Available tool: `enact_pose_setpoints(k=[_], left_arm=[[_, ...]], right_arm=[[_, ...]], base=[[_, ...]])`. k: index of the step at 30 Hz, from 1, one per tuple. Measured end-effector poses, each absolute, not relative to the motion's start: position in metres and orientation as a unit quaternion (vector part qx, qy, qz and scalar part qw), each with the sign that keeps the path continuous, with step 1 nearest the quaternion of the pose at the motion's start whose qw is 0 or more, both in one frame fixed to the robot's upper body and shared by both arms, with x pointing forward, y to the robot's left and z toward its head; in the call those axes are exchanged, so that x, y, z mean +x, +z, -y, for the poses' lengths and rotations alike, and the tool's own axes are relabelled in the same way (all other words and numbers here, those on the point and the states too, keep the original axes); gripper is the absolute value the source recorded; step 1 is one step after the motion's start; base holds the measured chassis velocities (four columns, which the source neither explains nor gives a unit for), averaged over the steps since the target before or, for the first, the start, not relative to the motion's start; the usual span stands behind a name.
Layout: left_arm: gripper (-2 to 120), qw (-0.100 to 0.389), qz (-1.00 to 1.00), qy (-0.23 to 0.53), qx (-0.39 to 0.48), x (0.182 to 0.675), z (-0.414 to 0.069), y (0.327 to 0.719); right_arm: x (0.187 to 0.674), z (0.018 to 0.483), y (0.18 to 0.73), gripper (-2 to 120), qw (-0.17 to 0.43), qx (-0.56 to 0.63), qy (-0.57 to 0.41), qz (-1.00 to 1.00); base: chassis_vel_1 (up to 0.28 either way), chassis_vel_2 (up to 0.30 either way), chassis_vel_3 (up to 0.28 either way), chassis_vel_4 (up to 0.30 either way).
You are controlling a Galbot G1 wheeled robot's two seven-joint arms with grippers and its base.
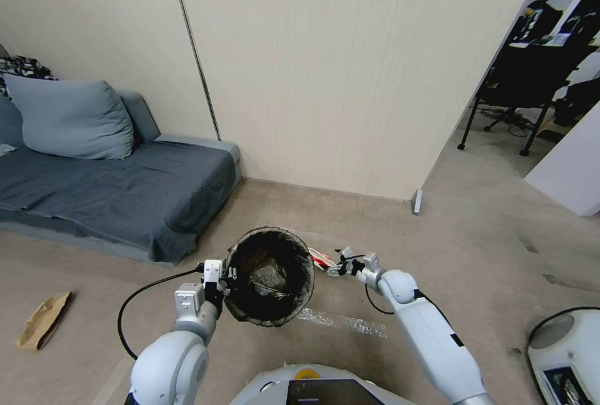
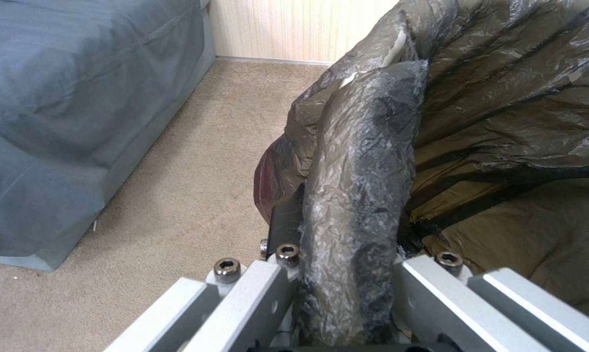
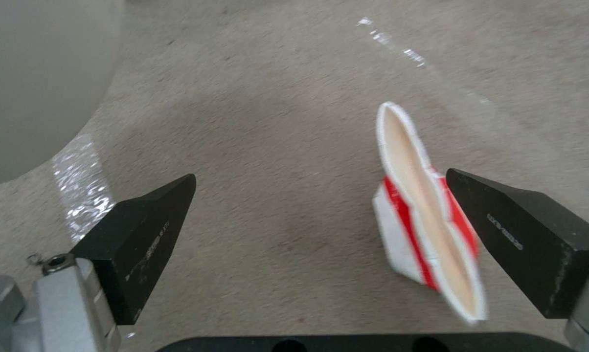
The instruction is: Pick up the trash bin, then pick up the garbage from the floor and place it into the trash bin.
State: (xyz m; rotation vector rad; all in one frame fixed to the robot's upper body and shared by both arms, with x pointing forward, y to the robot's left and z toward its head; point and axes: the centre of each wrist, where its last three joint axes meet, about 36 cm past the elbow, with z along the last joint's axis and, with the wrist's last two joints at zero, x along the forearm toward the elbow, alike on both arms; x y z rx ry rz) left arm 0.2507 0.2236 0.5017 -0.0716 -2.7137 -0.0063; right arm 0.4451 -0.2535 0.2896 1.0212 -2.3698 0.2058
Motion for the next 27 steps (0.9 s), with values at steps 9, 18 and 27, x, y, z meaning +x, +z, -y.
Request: enact_pose_setpoints(k=[9,18,27], left_arm=[[1,0.211,0.977,-0.002,-0.026,0.248,-0.224,0.504],[1,0.212,0.977,-0.001,-0.027,0.247,-0.222,0.504],[1,0.214,0.976,0.000,-0.027,0.247,-0.221,0.503]], right_arm=[[0.453,0.241,0.268,100,0.281,0.342,0.079,0.893],[0.461,0.239,0.251,100,0.288,0.270,0.121,0.911],[0.462,0.240,0.236,100,0.292,0.255,0.138,0.912]], base=[[0.000,0.000,0.000,0.000],[0.000,0.000,0.000,0.000],[0.000,0.000,0.000,0.000]])
